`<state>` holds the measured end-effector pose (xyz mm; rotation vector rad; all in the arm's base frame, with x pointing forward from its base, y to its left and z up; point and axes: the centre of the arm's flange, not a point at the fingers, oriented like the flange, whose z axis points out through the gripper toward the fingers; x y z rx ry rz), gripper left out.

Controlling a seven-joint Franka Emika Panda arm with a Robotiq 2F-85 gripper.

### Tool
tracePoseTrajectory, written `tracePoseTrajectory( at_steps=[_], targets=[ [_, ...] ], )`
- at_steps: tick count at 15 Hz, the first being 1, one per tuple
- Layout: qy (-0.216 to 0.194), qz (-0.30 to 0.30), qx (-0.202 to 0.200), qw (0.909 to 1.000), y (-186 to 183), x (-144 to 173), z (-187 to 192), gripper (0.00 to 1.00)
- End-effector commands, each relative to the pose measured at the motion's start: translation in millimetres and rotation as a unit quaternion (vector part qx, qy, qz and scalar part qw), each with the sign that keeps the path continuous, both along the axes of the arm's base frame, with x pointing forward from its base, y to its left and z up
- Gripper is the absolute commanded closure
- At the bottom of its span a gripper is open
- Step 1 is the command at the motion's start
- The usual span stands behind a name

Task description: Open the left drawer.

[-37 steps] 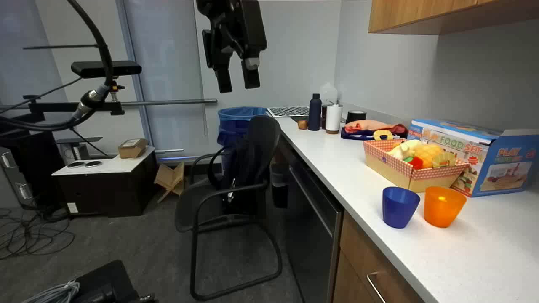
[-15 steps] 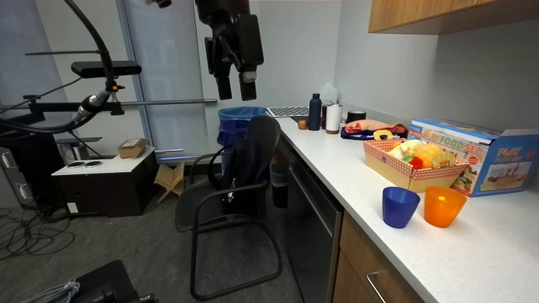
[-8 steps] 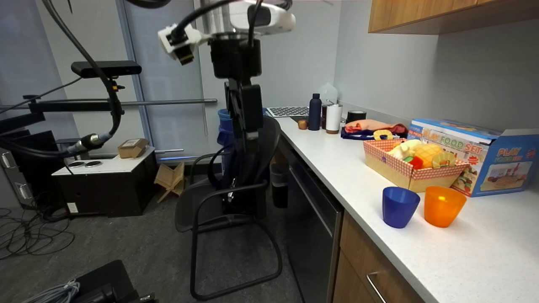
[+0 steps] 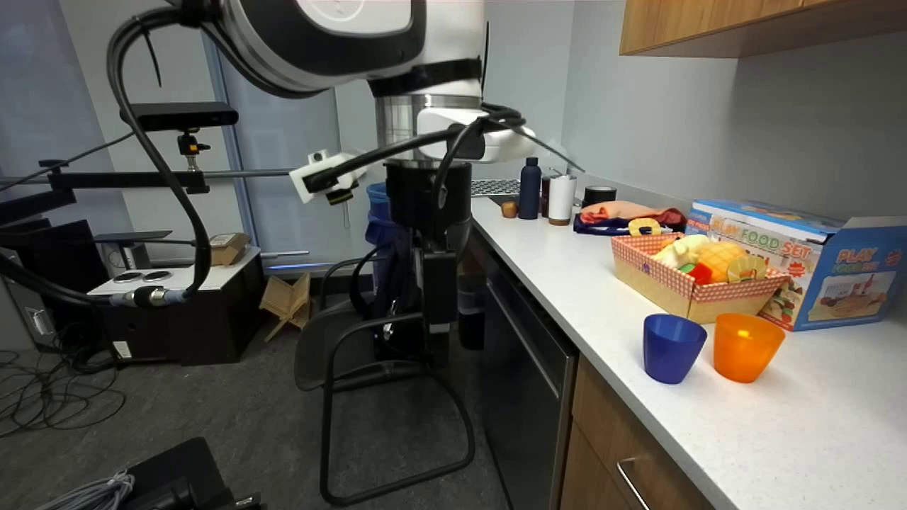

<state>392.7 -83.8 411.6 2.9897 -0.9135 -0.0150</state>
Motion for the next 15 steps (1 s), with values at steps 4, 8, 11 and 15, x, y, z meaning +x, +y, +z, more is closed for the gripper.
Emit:
tracePoseTrajectory(
  at_steps=[4, 8, 11, 15],
  targets=[
    [0.002, -0.006, 0.001, 1.0000, -2.0, -0.3, -1.8, 0.00],
    [-0.001, -0.002, 0.005, 1.0000, -2.2, 3.1, -3.6, 0.00],
    [0.010, -0.009, -0.003, 0.9999, -8.7, 12.8, -24.2, 0.00],
    [0.011, -0.002, -0.006, 0.9999, -19.6, 35.8, -65.0, 0.00]
  ],
)
